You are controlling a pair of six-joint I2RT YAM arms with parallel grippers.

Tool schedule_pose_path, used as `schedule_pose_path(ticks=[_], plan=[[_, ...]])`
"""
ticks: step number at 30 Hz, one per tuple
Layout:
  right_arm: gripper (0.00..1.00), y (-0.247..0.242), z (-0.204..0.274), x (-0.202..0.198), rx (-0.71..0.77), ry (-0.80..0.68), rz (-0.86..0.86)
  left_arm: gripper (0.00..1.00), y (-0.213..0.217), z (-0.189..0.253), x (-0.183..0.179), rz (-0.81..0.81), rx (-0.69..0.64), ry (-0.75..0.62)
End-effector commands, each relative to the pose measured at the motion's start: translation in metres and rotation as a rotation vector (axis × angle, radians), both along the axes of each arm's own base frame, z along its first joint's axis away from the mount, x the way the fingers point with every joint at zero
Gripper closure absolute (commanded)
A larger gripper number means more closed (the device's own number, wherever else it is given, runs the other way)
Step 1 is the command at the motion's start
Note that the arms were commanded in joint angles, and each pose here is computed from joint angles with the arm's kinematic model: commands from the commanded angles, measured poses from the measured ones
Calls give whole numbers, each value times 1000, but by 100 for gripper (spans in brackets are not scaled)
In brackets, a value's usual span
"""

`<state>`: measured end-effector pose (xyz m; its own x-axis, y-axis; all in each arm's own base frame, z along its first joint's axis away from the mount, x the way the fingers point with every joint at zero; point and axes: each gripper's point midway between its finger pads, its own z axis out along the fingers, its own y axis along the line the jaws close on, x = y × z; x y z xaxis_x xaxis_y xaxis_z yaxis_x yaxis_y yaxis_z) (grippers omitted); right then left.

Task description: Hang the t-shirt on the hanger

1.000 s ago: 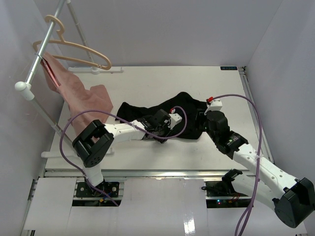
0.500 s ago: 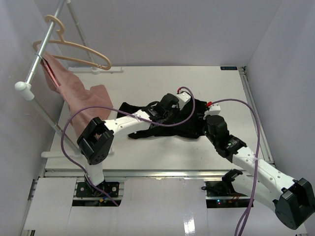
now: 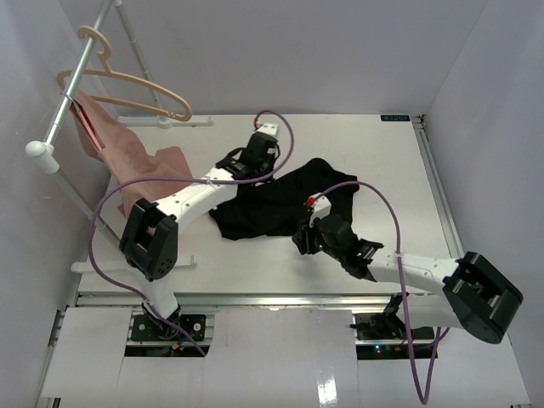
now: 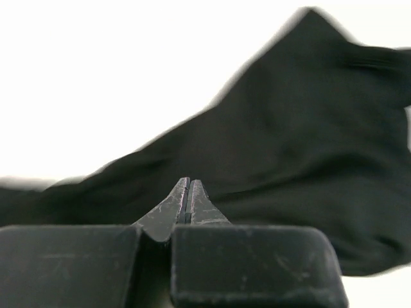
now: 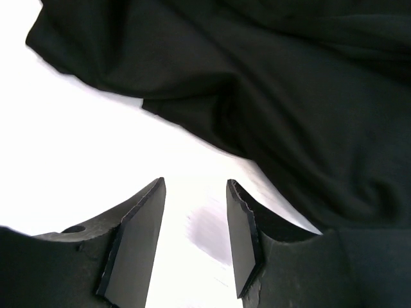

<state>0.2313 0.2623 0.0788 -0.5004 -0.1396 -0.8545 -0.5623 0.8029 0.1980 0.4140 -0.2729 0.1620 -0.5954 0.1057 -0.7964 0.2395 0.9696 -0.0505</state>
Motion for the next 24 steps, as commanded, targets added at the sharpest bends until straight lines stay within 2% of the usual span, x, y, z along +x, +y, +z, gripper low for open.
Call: schedule_pose_path(ticks=[1, 9, 18, 24], plan=[[51, 35, 24, 20, 47, -93, 29, 100, 29, 44, -22, 93, -85, -58], [48, 68, 3, 36, -27, -125, 115, 100, 44, 51, -33, 110, -100, -78], [46, 76, -25, 40, -116, -116, 168, 98, 51, 47, -45, 110, -114, -70], [50, 69, -47, 39, -177, -92, 164, 86, 54, 22, -61, 82, -104, -14]])
